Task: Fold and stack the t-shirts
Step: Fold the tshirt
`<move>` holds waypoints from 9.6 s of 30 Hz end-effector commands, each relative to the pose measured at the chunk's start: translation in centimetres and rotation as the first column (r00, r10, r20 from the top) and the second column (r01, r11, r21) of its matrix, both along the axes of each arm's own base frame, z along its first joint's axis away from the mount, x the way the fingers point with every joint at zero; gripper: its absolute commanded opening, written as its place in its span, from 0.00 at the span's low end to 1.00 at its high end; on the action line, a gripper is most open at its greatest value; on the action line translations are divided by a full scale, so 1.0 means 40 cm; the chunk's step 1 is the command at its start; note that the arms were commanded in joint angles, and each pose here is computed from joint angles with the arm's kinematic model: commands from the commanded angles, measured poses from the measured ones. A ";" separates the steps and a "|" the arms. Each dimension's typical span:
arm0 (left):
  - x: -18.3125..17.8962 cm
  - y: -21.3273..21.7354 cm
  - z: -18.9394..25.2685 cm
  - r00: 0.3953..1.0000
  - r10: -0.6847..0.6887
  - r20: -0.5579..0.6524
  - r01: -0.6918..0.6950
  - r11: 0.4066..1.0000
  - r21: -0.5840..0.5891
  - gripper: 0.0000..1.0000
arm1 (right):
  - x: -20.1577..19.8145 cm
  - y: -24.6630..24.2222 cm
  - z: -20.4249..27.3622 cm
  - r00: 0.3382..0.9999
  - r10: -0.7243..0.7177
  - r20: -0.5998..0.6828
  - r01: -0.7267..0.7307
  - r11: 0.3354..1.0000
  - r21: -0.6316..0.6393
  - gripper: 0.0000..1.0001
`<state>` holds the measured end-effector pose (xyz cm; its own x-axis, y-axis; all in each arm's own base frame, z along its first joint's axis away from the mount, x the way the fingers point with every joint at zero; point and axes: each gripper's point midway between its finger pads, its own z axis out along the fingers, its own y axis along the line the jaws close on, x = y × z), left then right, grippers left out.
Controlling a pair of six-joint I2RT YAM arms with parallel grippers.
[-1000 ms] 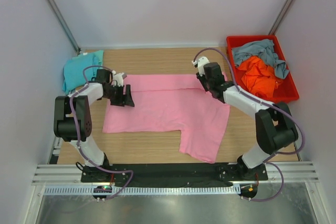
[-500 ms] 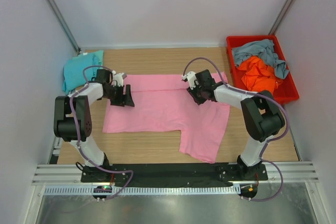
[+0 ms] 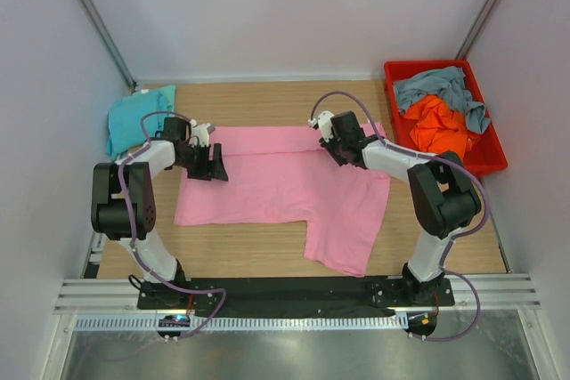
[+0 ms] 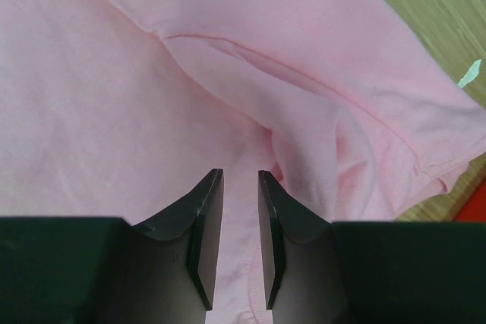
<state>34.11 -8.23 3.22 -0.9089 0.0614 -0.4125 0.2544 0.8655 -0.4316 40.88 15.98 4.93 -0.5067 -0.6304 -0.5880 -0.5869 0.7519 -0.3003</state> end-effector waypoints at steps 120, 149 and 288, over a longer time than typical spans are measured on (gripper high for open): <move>0.004 0.017 -0.036 1.000 -0.004 -0.016 0.004 0.999 0.040 0.68 | -0.040 -0.214 -0.007 0.844 -0.315 -0.435 0.487 0.789 0.374 0.32; 0.003 0.011 -0.040 1.000 -0.007 -0.023 0.008 1.000 0.028 0.68 | -0.054 -0.260 -0.016 0.849 -0.360 -0.386 0.487 0.816 0.312 0.31; 0.324 0.087 0.081 0.970 0.087 0.225 -0.125 0.979 0.162 0.70 | 0.127 -0.226 0.027 0.893 -0.353 -0.281 0.449 0.759 0.472 0.41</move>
